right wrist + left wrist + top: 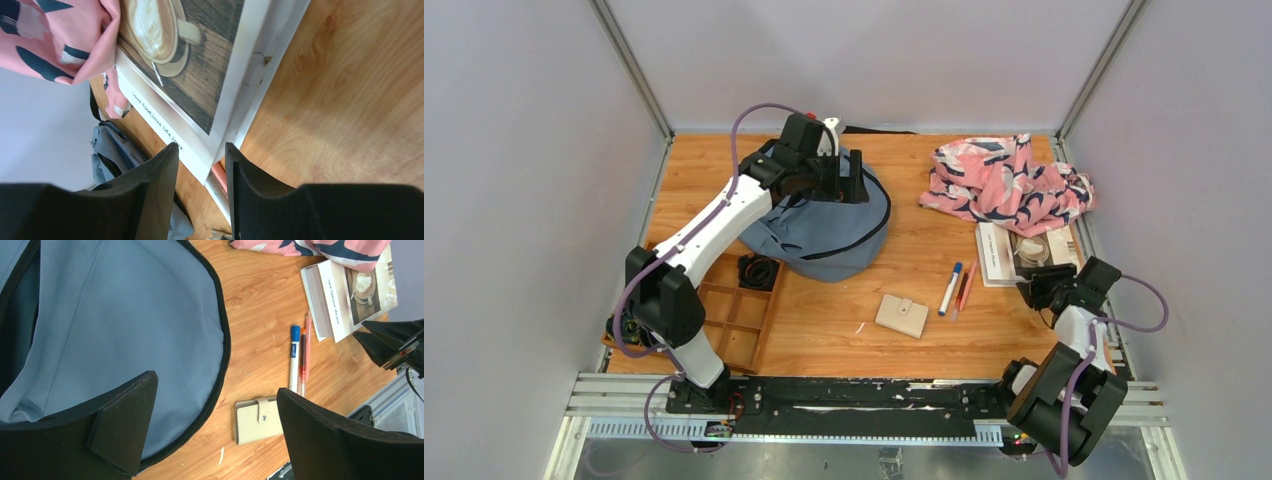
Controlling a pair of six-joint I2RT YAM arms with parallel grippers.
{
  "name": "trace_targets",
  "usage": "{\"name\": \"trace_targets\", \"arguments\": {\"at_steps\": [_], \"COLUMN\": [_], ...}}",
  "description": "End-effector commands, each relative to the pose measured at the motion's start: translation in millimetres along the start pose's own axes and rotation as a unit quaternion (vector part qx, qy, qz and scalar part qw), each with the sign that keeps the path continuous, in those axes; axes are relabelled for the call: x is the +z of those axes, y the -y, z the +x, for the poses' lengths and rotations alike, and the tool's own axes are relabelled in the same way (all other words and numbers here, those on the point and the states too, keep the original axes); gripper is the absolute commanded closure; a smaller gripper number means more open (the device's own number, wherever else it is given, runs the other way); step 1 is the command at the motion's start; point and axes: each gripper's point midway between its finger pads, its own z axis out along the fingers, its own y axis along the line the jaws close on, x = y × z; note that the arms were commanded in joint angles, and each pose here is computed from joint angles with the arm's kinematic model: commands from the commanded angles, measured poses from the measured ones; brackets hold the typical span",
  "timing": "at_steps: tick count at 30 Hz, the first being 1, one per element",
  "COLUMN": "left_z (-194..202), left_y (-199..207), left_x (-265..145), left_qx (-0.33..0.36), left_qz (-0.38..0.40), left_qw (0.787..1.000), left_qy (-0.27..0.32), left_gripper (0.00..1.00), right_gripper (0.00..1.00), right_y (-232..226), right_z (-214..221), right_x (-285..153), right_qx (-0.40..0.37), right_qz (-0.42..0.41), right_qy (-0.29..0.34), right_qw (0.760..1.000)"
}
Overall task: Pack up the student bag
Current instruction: Pick up the book from the center of the board.
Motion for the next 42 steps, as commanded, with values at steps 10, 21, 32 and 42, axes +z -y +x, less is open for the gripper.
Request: {"name": "trace_targets", "arguments": {"at_steps": [10, 21, 32, 42], "left_z": [-0.6, 1.9, 3.2, 5.9], "left_y": [15.2, 15.3, 14.3, 16.9], "left_x": [-7.2, -3.2, -0.4, 2.1], "left_qx": [0.006, 0.001, -0.001, 0.0], "left_qz": [0.034, 0.037, 0.035, 0.036], "left_qw": [0.999, 0.999, 0.999, 0.999], "left_qy": [0.007, 0.001, -0.001, -0.006], "left_gripper": [0.03, 0.03, 0.03, 0.03], "right_gripper": [0.57, 0.57, 0.55, 0.56], "right_y": [-2.0, -0.6, 4.0, -3.7], "right_z": [-5.7, -3.5, -0.3, -4.9], "right_x": [7.0, 10.9, 19.1, 16.2], "right_qx": [0.013, 0.022, 0.029, 0.018], "right_qz": [-0.026, -0.031, -0.029, -0.041], "right_qy": [0.012, 0.006, -0.011, -0.001], "right_qw": [0.999, 0.999, 0.999, 0.999]}}
